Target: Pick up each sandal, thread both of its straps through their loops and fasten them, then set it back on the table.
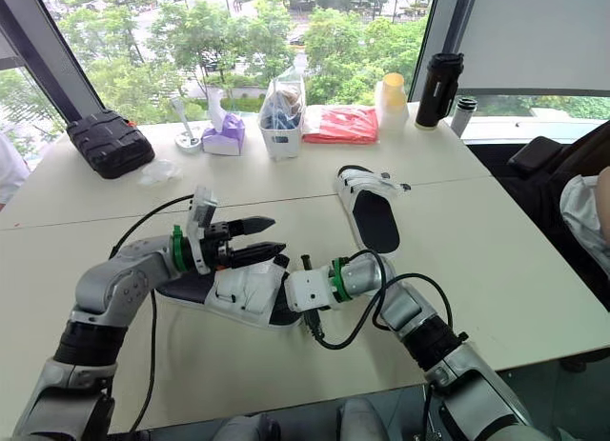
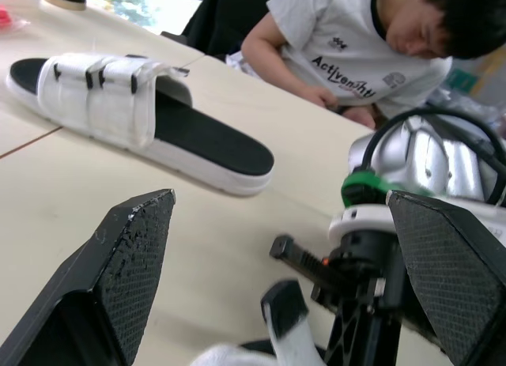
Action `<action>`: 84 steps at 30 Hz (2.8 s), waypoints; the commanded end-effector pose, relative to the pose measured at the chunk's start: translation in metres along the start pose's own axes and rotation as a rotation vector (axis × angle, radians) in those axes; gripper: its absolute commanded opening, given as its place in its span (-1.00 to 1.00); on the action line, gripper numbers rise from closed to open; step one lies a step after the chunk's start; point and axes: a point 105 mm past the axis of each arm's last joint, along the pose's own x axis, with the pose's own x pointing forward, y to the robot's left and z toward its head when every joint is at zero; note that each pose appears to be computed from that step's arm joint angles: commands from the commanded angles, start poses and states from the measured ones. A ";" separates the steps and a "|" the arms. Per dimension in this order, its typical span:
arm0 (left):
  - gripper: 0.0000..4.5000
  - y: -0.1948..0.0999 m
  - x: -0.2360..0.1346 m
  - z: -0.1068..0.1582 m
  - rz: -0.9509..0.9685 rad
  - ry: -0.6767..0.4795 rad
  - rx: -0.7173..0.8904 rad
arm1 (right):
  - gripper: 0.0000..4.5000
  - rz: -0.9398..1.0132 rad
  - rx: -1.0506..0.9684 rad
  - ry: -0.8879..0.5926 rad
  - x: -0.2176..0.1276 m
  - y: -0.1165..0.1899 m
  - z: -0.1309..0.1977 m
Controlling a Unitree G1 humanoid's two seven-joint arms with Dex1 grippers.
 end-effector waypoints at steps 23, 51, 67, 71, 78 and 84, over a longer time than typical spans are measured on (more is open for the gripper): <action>0.63 0.016 0.006 -0.024 -0.316 0.450 0.087 | -1.00 0.114 0.090 0.105 0.014 0.031 -0.029; -0.97 -0.008 -0.016 0.040 -0.327 0.120 0.129 | -1.00 0.110 0.091 0.099 0.017 0.031 -0.029; -0.97 0.035 -0.007 0.015 -0.139 0.121 0.198 | -1.00 0.116 0.090 0.101 0.014 0.032 -0.028; -0.97 0.040 -0.006 0.002 -0.124 0.186 0.221 | -1.00 0.115 0.095 0.103 0.013 0.033 -0.029; -0.97 0.038 0.004 -0.015 -0.150 0.268 0.350 | -1.00 0.114 0.095 0.102 0.014 0.033 -0.029; -0.97 0.037 0.007 -0.027 -0.166 0.331 0.416 | -1.00 0.115 0.093 0.102 0.014 0.033 -0.028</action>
